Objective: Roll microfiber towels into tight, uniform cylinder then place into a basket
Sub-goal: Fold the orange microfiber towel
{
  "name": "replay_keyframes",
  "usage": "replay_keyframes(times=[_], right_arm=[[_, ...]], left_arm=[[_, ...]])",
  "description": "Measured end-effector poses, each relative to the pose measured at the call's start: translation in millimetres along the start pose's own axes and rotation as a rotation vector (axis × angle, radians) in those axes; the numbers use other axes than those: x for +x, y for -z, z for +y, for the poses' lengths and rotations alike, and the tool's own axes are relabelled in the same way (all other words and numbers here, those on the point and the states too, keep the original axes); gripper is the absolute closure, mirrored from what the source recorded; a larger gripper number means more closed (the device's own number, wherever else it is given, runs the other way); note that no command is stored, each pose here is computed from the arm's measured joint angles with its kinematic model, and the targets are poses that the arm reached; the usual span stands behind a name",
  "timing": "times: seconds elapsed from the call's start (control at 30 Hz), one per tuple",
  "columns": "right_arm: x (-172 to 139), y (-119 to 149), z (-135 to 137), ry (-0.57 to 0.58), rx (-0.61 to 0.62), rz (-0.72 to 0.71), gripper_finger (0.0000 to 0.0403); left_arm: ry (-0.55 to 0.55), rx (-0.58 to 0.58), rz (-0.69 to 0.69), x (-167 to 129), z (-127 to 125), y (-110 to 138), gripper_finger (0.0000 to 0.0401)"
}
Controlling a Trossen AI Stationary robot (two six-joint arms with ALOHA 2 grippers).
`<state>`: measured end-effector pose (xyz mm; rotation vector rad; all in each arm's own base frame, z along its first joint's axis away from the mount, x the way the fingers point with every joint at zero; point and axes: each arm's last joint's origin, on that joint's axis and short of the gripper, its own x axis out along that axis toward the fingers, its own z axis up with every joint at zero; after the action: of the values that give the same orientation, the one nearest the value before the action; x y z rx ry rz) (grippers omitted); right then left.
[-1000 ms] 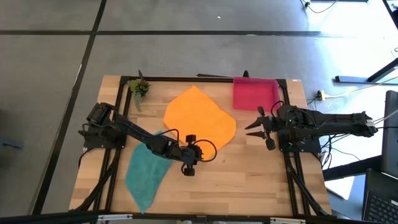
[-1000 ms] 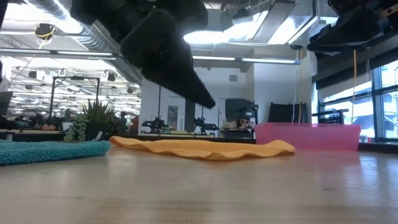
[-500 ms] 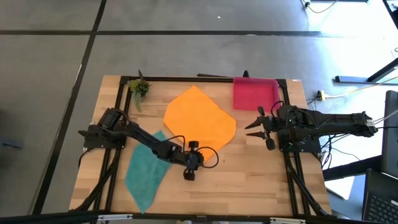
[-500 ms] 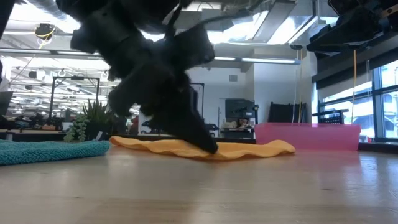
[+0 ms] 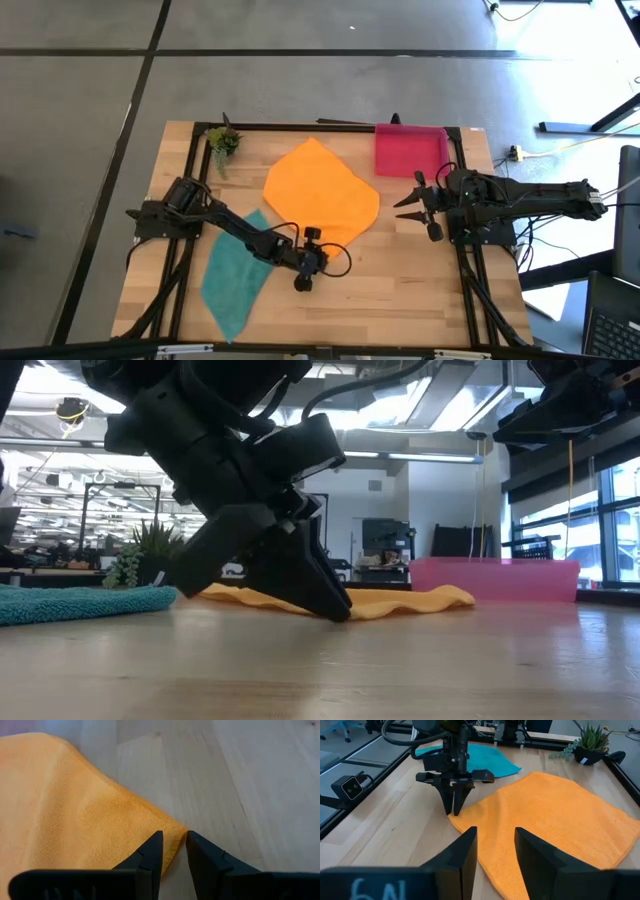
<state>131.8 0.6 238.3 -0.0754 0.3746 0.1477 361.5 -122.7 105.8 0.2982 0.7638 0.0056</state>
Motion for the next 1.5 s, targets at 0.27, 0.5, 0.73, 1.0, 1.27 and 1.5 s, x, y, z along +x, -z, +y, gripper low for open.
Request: replay_keyframes(times=[0.27, 0.5, 0.73, 1.0, 1.27, 1.5], right_arm=[[0, 0, 0, 0.0, 0.0, 0.0, 0.027], [0, 0, 0, 0.0, 0.003, 0.0, 0.027], [0, 0, 0, -0.001, 0.0, 0.001, 0.027], [16, 3, 2, -0.099, 0.005, 0.054, 0.0273], [52, 4, 4, -0.118, -0.043, 0.091, 0.0291], [84, 6, 3, -0.106, -0.065, 0.058, 0.0292]], left_arm=[[0.009, -0.005, 0.009, 1, 2, 1, 0.0324], [0.025, -0.002, 0.064, 2, 6, 5, 0.0382], [0.045, -0.017, 0.071, -1, 6, 5, 0.04], [0.001, -0.132, 0.012, -30, 24, -19, 0.0401], [-0.126, -0.189, -0.04, -63, 46, -36, 0.0401], [-0.165, -0.237, -0.028, -74, 62, -38, 0.0401]])
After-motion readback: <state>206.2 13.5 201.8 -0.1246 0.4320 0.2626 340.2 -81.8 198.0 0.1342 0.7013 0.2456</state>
